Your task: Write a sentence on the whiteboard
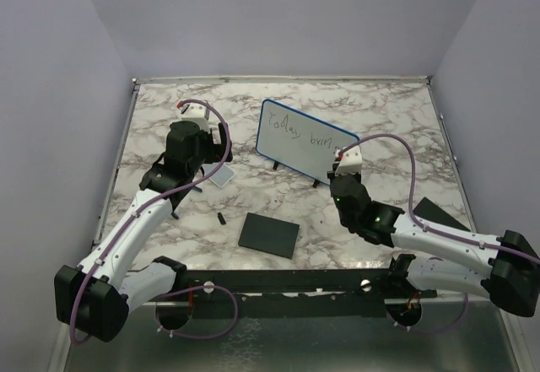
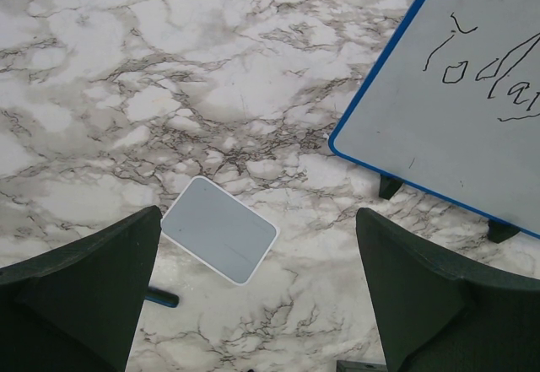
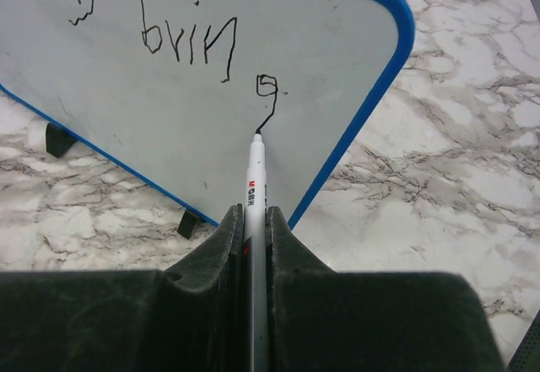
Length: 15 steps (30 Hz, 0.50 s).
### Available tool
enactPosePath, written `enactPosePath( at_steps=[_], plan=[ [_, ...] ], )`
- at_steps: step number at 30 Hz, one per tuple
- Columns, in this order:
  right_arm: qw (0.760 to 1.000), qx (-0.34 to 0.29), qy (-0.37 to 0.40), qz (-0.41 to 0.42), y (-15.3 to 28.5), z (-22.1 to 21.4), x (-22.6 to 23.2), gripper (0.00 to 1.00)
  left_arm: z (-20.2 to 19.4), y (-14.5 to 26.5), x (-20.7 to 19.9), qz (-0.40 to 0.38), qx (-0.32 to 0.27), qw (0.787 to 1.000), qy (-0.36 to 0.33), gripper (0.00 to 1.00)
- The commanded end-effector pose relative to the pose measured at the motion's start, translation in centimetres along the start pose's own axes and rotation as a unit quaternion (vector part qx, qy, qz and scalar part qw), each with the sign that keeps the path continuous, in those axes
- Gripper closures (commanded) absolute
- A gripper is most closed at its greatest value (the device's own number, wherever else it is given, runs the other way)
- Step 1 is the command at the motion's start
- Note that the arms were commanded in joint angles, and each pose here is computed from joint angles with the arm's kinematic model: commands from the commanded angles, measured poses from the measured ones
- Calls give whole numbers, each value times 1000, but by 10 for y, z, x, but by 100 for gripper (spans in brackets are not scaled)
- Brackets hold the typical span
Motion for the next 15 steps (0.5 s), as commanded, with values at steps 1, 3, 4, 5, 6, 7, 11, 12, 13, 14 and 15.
enactPosePath(
  at_steps=[1,3,4,5,6,7,11,12,13,14,15],
  plan=[
    [1000,8,0,6,-5,-7,7,100,1,3,-3,-15,-6,1000,3,1],
    [1000,4,0,9,-7,-5,10,100,1,3,-3,-15,-6,1000,3,1],
    [1000,2,0,10,-8,-3,11,100,1,3,-3,-15,-6,1000,3,1],
    [1000,-1,0,10,-8,-2,11,100,1,3,-3,-15,-6,1000,3,1],
    [1000,-4,1,10,-9,0,12,100,1,3,-3,-16,-6,1000,2,1],
    [1000,-9,0,10,-9,2,12,100,1,3,-3,-15,-7,1000,2,1],
    [1000,-24,-3,13,-10,11,12,100,1,4,-3,-15,-7,1000,2,1],
    [1000,-26,-3,15,-10,13,12,100,1,4,-3,-15,-7,1000,2,1],
    [999,-28,-5,18,-9,14,12,100,1,4,-3,-15,-7,1000,2,1],
    [999,-30,-8,24,-8,16,12,100,1,4,-3,-15,-8,1000,2,1],
    [999,-33,-13,37,-6,17,12,100,2,4,-3,-15,-8,1000,2,1]
  ],
)
Point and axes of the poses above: each gripper's point midway between its finger pads, its own y axis back along the fingers, its own x axis along the line the jaws close on, z = x × y, the point moved 8 cm from there along y, back along the fingers, and after that the axes turned 10 degrees about y, right-handed, at the moved point
